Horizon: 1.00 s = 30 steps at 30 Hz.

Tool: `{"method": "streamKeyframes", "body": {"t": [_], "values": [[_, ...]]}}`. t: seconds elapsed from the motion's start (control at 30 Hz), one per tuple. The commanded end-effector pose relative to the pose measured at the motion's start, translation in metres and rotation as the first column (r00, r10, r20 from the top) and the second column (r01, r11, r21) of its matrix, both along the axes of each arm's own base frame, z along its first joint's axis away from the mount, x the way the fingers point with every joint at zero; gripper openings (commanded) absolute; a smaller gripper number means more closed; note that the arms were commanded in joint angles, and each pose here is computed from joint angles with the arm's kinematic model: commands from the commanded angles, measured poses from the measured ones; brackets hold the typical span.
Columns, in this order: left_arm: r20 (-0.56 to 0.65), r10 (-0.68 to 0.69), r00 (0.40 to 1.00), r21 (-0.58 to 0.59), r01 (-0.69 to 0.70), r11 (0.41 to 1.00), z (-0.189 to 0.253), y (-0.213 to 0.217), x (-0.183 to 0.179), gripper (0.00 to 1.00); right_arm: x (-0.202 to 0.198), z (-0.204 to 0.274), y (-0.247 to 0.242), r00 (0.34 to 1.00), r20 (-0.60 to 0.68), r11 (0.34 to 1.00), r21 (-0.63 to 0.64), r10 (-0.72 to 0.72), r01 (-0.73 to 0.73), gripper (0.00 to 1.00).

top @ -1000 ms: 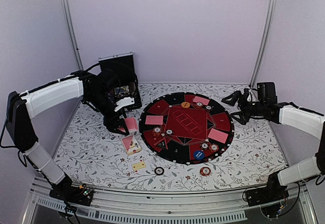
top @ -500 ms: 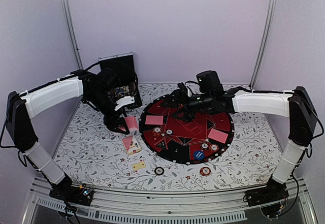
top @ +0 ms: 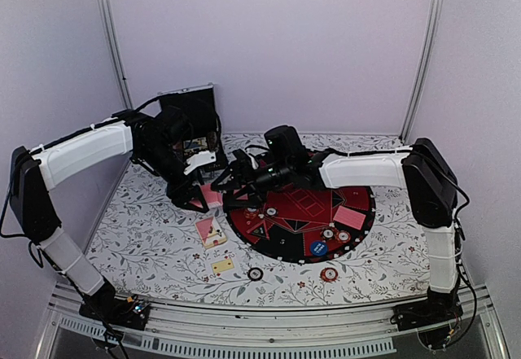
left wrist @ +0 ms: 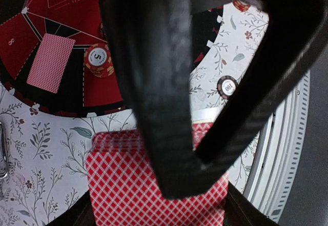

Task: Distribute texas hold em gaming equipment

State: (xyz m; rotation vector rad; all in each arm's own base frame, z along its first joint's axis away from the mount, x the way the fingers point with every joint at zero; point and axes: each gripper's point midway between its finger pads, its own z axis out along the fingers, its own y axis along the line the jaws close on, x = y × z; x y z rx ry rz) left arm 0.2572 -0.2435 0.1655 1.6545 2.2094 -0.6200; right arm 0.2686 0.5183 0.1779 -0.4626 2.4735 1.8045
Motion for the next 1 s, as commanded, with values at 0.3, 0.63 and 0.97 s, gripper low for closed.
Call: {"method": "streamKeyframes", "body": {"t": [0.3,0.63,0.97], "values": [[0.033,-0.012,0.999,-0.054,0.014,0.998,0.018,-0.011,0.002,0.02,-0.01,-0.013,0.055,0.994,-0.051,0.992,0.085,0.101,-0.097,0.87],[0.033,-0.012,0.999,-0.049,0.014,0.999,0.018,-0.01,0.002,0.02,-0.005,-0.036,0.052,0.991,-0.098,0.995,0.054,0.087,-0.082,0.74],[0.031,-0.017,0.999,-0.045,0.019,0.999,0.017,-0.009,-0.001,0.02,0.016,-0.038,0.014,0.995,-0.101,1.0,0.02,0.001,0.001,0.67]]}}
